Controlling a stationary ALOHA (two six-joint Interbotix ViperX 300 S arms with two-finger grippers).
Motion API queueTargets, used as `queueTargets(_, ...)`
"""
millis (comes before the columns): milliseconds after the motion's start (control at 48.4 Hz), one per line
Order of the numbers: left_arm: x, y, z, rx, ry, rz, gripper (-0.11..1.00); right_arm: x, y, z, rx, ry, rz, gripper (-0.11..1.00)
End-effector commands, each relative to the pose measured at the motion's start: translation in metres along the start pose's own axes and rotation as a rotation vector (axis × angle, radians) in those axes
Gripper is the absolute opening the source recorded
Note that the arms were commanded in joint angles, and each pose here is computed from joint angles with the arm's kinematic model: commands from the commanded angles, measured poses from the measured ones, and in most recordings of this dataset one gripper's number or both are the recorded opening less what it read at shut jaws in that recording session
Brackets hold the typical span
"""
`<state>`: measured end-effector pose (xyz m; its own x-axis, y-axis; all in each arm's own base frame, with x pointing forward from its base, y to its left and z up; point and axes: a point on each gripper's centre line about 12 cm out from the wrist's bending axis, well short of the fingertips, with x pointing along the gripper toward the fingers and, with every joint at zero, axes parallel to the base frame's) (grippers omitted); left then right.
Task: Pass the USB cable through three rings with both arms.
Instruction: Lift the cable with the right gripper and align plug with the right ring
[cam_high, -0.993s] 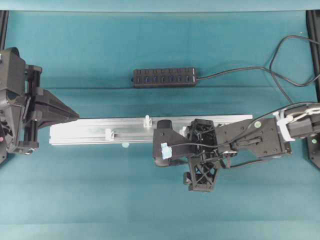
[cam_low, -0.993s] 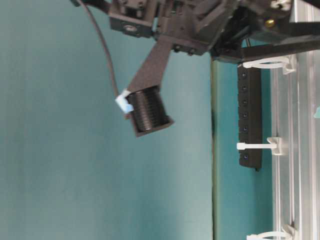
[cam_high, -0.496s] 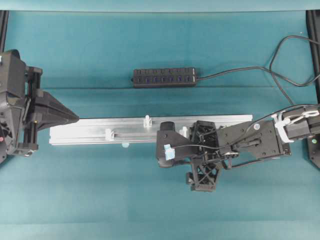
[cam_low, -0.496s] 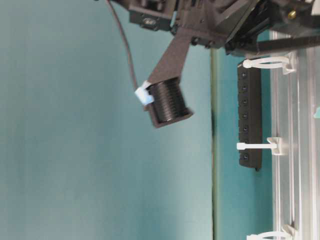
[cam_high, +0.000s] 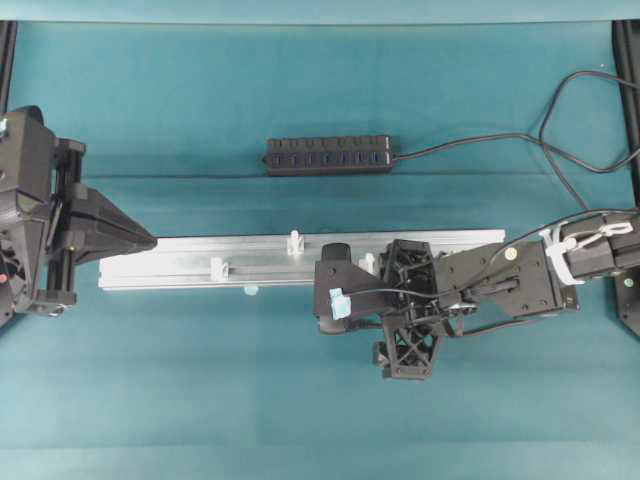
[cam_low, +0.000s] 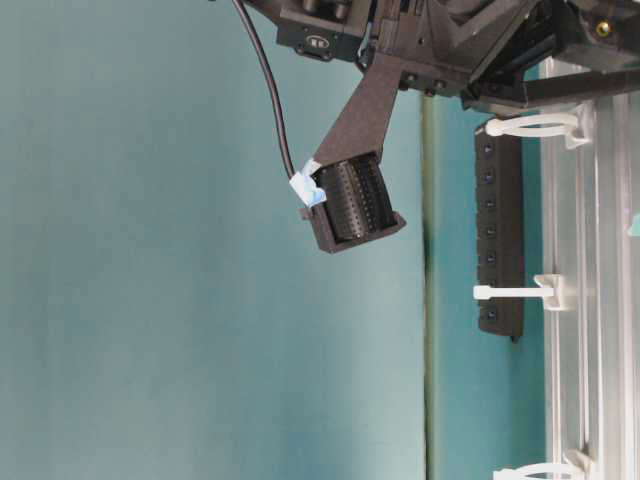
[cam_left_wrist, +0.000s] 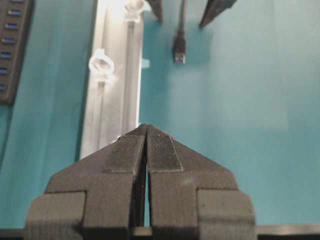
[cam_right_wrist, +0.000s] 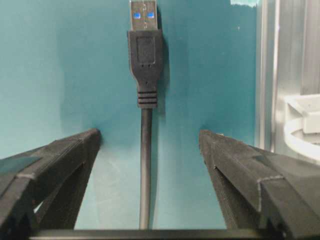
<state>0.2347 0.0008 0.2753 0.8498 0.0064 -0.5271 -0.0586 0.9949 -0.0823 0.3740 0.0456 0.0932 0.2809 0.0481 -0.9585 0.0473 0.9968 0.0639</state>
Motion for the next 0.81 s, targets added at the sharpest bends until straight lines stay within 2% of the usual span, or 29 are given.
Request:
queueTargets(0, -0.0014, -0.0008, 0.0055, 0.005, -0.018, -0.002, 0.03, 0.0019, 0.0005, 0.0043, 0.002, -0.012, 0.000, 0.58)
queueTargets(269, -0.0014, -0.0004, 0.0056, 0.006, -0.018, -0.001, 0.03, 0.0038, 0.0005, 0.0040, 0.002, -0.008, 0.000, 0.57)
queueTargets(352, -0.0013, -0.0007, 0.0049, 0.005, -0.017, -0.002, 0.03, 0.0038, -0.0001, 0.0038, 0.002, -0.005, -0.001, 0.53)
queueTargets(414, -0.0013, -0.0004, 0.0050, 0.004, -0.017, -0.001, 0.03, 0.0038, -0.0002, 0.0032, 0.002, 0.000, -0.001, 0.46)
queueTargets(620, -0.0009, 0.0003, 0.0050, 0.003, -0.017, 0.002, 0.03, 0.0054, -0.0004, 0.0019, -0.001, 0.010, -0.003, 0.09)
queueTargets(786, -0.0013, 0.0010, 0.0060, 0.001, -0.025, 0.004, 0.03, 0.0054, 0.0007, 0.0015, -0.006, 0.012, -0.002, -0.05)
